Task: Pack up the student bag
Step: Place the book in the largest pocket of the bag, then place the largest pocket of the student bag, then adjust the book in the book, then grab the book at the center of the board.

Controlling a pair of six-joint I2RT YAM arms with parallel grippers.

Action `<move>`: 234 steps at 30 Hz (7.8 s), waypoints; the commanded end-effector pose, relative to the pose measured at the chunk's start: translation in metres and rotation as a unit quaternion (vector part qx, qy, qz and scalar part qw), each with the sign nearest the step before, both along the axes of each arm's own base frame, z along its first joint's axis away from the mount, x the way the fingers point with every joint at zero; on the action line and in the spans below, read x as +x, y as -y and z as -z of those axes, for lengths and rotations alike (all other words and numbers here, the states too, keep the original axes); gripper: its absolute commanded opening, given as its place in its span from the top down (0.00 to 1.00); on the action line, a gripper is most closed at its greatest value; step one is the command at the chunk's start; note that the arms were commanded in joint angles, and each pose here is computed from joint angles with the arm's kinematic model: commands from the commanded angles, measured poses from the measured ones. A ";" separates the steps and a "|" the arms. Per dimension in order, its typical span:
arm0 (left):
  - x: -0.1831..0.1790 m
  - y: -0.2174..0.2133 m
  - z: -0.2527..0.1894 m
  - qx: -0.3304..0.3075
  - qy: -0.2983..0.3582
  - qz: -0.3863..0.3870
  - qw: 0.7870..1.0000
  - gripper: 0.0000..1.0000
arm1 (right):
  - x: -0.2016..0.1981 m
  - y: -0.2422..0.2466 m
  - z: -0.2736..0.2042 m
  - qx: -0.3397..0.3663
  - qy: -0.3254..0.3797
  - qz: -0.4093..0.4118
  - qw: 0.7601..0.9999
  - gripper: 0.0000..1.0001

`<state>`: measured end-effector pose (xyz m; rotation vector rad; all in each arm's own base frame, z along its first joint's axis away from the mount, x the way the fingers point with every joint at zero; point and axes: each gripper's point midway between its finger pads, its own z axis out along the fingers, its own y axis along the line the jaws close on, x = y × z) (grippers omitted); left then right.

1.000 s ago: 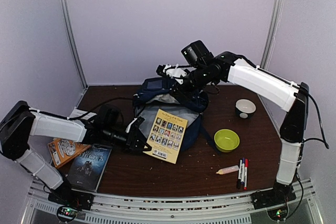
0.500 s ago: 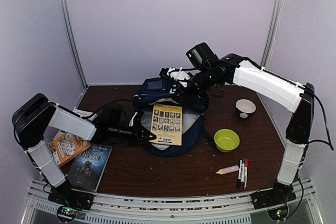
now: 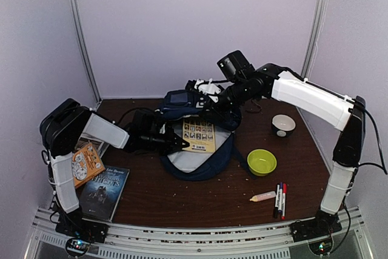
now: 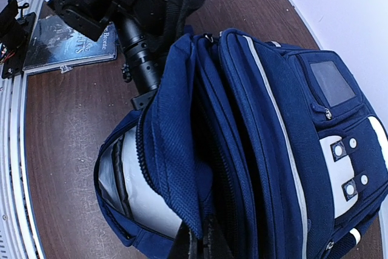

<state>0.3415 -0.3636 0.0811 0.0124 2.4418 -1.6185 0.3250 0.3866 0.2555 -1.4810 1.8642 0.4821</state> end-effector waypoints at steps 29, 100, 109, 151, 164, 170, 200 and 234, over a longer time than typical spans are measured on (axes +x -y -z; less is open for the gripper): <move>0.007 -0.044 -0.023 0.108 0.048 -0.029 0.993 0.47 | -0.017 0.002 -0.010 0.028 0.017 -0.045 0.998 1.00; -0.094 -0.347 0.002 0.315 -0.128 -0.351 0.872 0.08 | -0.089 -0.064 0.102 0.030 -0.243 -0.096 0.965 0.34; -0.117 -0.426 -0.036 0.473 -0.097 -0.453 0.749 0.02 | -0.091 -0.061 0.104 0.025 -0.243 -0.101 0.965 0.34; -0.099 -0.425 0.024 0.256 -0.101 -0.523 0.807 0.07 | -0.072 -0.070 0.111 0.025 -0.249 -0.043 0.967 0.35; -0.083 -0.367 -0.005 0.217 -0.041 -0.431 0.875 0.10 | -0.023 -0.139 0.101 0.133 -0.324 0.044 0.935 0.35; -0.087 -0.355 -0.025 0.231 -0.038 -0.397 0.888 0.24 | -0.027 -0.136 0.111 0.127 -0.333 0.047 0.933 0.35; 0.040 -0.444 -0.036 0.350 -0.014 -0.309 0.884 0.09 | 0.006 -0.228 0.135 0.257 -0.432 0.111 0.857 0.00; -0.011 -0.329 0.046 0.291 -0.070 -0.158 0.941 0.38 | 0.012 -0.265 0.194 0.335 -0.495 0.121 0.793 0.09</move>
